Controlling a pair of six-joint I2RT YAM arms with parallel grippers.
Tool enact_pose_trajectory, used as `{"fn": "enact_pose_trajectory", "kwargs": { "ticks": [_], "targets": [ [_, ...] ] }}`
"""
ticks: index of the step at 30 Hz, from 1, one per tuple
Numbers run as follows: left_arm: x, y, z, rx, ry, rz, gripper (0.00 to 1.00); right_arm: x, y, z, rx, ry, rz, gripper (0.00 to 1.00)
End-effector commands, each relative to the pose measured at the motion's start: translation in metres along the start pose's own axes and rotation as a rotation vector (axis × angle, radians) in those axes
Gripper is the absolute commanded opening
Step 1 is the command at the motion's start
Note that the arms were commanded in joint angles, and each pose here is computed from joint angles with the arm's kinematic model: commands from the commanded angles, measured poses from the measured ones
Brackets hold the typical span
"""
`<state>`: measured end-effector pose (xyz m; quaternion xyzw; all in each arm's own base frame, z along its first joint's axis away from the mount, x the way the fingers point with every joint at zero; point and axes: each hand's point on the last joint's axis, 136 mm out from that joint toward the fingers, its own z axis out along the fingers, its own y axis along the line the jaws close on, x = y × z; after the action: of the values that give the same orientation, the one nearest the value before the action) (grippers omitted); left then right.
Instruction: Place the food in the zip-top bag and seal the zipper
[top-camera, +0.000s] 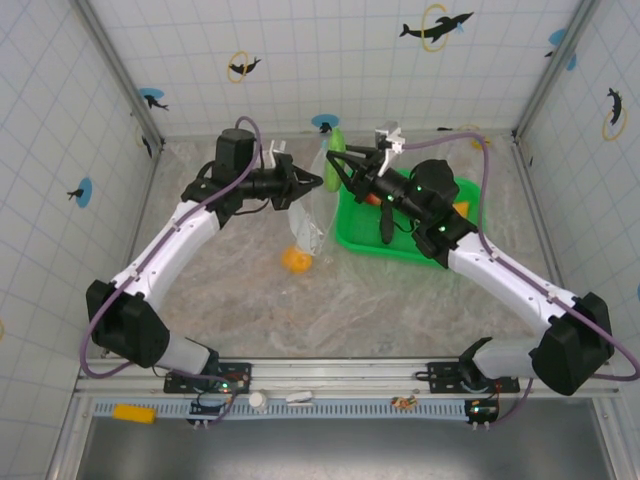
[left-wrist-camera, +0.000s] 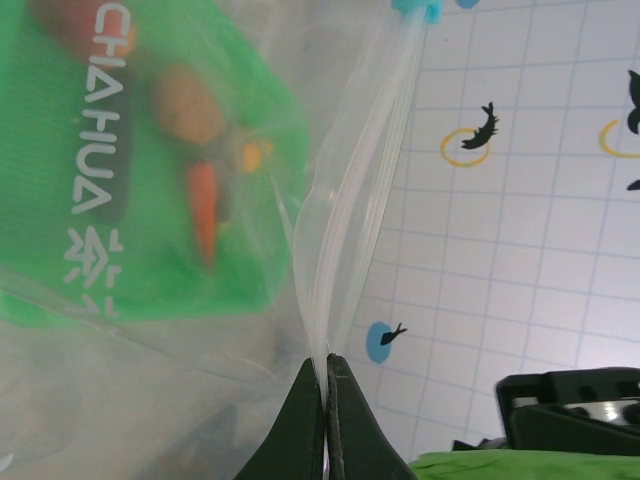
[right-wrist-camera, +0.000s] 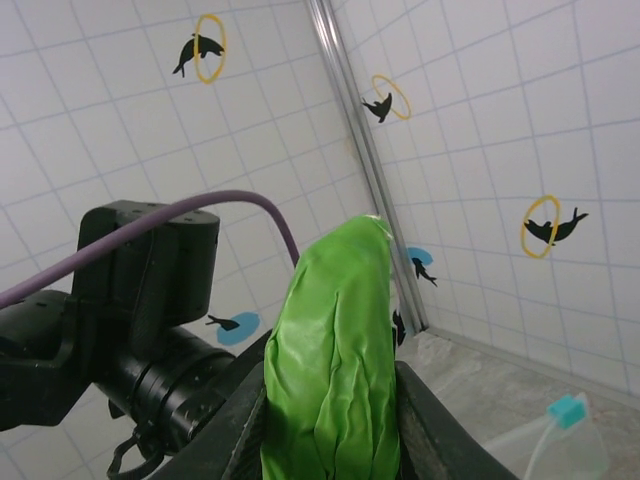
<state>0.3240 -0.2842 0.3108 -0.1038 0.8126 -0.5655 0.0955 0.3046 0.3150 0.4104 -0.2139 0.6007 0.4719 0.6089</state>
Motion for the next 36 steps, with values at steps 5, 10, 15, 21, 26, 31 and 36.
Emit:
{"fn": "enact_pose_trajectory", "kwargs": {
  "ticks": [5, 10, 15, 21, 26, 31, 36],
  "targets": [
    [0.001, -0.038, -0.013, 0.098, -0.007, 0.013, 0.0, 0.019, 0.011, -0.012, -0.022, -0.026, -0.062, 0.24],
    [0.003, -0.039, -0.016, 0.083, -0.004, 0.027, 0.0, 0.041, 0.005, -0.012, 0.054, 0.022, -0.169, 0.25],
    [-0.007, -0.018, -0.029, -0.193, -0.055, 0.067, 0.0, 0.065, -0.02, -0.02, 0.21, 0.113, -0.265, 0.24],
    [-0.016, -0.006, -0.053, -0.468, -0.093, 0.143, 0.0, 0.088, -0.04, -0.029, 0.33, 0.229, -0.332, 0.23],
    [0.004, 0.022, -0.048, -0.595, -0.024, 0.141, 0.0, 0.094, -0.041, -0.031, 0.339, 0.258, -0.327, 0.24],
    [0.01, 0.025, -0.045, -0.591, 0.01, 0.132, 0.0, 0.099, -0.034, -0.025, 0.286, 0.268, -0.285, 0.3],
    [0.008, 0.021, -0.038, -0.57, 0.002, 0.135, 0.0, 0.099, -0.015, -0.014, 0.164, 0.251, -0.215, 0.46]
  ]
}}
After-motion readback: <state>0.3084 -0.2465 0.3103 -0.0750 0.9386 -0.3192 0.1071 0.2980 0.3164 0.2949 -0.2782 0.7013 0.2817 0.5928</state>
